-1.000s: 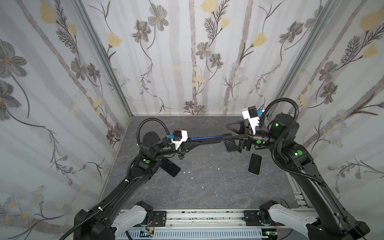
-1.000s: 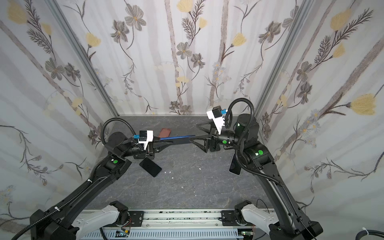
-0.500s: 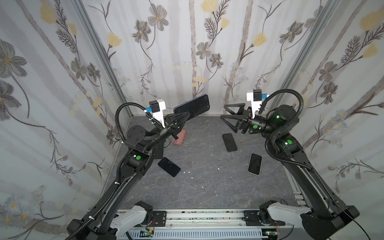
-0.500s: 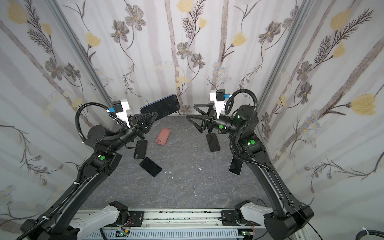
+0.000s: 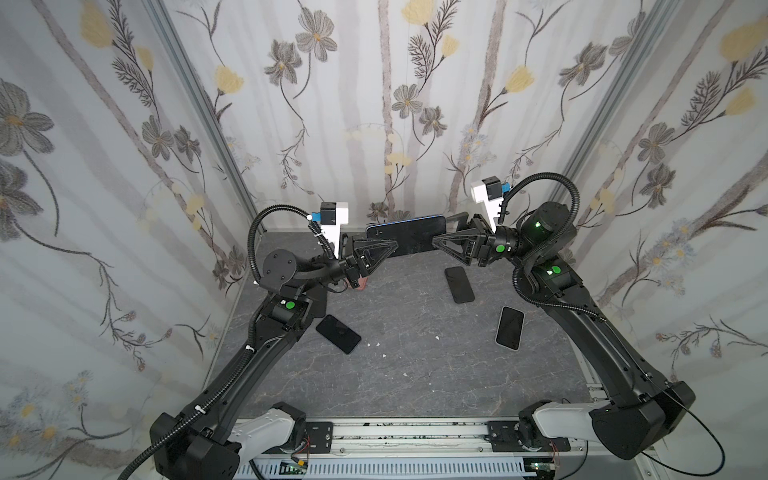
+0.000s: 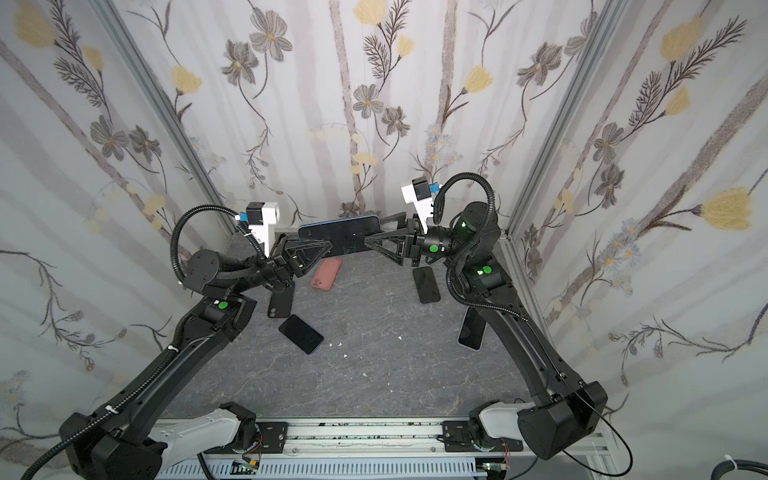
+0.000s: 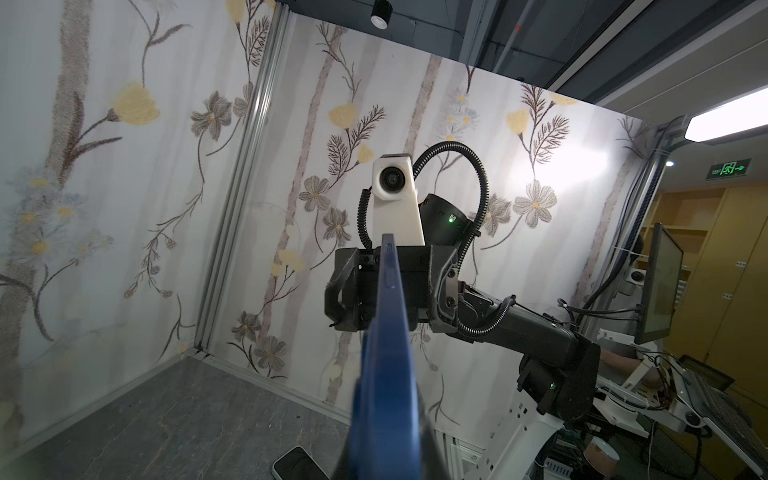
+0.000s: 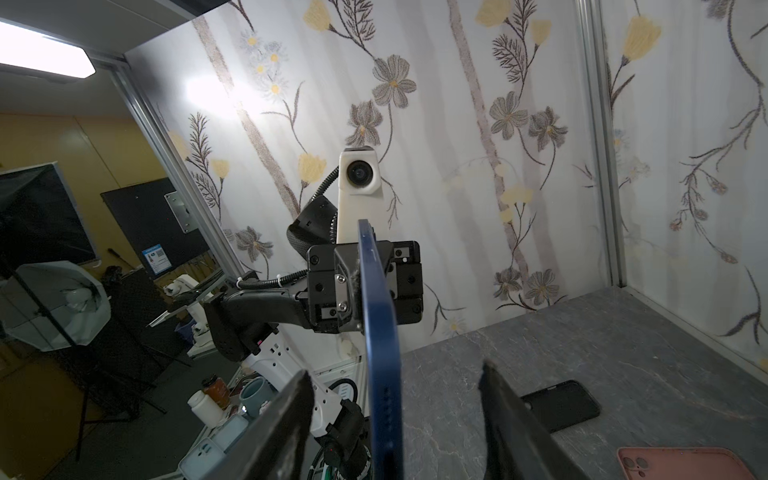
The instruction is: Put the phone into the phone case
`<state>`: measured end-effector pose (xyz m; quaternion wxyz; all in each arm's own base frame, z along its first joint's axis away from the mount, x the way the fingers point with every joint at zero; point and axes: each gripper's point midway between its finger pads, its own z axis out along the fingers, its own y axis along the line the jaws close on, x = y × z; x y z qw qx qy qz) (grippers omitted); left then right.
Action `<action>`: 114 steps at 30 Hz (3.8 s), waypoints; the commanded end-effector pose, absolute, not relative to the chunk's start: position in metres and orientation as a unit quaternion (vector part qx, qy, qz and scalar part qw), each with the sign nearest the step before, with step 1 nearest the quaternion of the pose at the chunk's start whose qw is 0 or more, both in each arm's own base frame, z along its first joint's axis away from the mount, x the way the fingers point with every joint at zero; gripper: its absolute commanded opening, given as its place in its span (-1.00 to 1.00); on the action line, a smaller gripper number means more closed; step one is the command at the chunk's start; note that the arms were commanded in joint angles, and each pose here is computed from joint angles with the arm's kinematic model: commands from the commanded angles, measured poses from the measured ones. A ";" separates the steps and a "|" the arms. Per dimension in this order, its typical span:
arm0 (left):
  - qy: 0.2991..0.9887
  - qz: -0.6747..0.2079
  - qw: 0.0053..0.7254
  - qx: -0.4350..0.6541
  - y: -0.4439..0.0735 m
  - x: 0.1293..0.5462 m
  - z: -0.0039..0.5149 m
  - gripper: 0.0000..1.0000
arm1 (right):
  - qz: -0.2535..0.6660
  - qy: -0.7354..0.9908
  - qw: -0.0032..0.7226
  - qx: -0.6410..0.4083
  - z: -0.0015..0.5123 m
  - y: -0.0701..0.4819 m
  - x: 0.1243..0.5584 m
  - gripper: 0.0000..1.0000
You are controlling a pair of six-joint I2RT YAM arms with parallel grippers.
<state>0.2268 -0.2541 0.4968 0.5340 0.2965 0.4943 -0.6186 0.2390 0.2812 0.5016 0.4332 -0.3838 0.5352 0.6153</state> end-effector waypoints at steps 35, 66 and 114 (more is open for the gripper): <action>0.720 -0.315 0.618 -0.027 -0.153 0.438 0.389 0.34 | 0.541 0.711 0.439 -0.099 0.423 0.195 0.352 -1.00; 0.953 -0.177 0.235 0.066 -0.241 0.556 0.030 0.23 | 0.457 0.769 0.444 -0.051 0.391 0.159 0.341 -1.00; 0.899 -0.281 0.334 0.047 -0.204 0.390 0.174 0.19 | 0.443 0.826 0.348 0.015 0.300 0.231 0.325 -1.00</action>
